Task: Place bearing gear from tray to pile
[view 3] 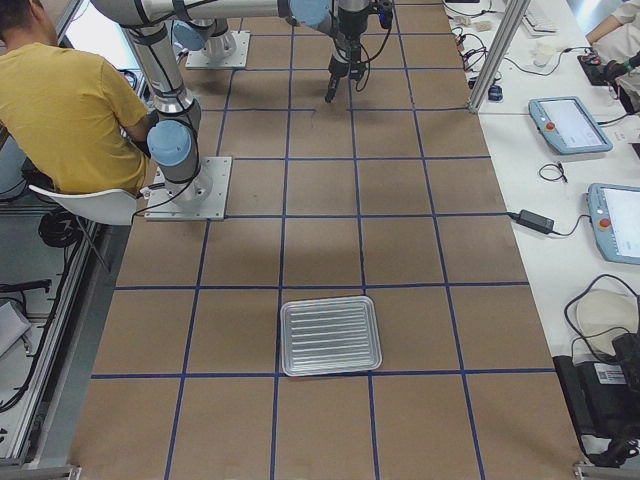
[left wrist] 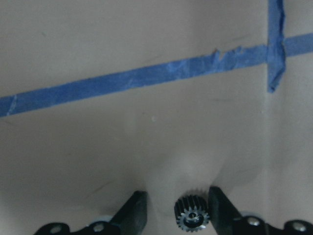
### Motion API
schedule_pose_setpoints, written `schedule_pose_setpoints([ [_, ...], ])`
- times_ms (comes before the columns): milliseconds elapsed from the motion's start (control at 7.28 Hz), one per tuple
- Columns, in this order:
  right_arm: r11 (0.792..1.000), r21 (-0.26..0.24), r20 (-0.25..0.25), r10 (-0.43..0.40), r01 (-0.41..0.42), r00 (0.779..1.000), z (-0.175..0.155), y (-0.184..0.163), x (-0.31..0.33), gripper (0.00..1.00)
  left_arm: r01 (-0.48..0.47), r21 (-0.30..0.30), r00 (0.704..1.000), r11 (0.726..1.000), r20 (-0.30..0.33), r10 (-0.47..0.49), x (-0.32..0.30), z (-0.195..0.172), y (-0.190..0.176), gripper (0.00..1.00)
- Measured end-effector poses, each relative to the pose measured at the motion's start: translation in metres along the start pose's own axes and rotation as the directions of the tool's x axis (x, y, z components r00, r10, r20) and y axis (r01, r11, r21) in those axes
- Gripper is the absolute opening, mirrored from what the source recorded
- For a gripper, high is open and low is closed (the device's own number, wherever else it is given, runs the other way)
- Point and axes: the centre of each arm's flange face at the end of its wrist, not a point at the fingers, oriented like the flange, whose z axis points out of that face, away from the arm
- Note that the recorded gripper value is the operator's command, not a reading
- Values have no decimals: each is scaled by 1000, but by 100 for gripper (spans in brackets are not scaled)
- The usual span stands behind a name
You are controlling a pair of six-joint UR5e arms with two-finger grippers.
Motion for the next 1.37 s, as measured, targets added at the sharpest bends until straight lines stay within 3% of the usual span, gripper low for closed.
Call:
schedule_pose_setpoints([
  [549,1000,1,0,1,-1,1000,0,0,0,100,1,19,1000,1000,-2,-1,0,-11,-2,0],
  [824,1000,1,-2,1,-1,1000,-1,1,1,100,28,17,1000,999,7,-29,-19,-38,-7,0],
  [1099,1000,2,-2,2,-2,1000,-1,1,1,100,111,-22,993,994,47,-110,-121,-103,-27,0],
  [1374,1000,1,-1,2,-2,1000,-1,1,1,100,160,-43,982,986,111,-155,-255,-140,-21,0],
])
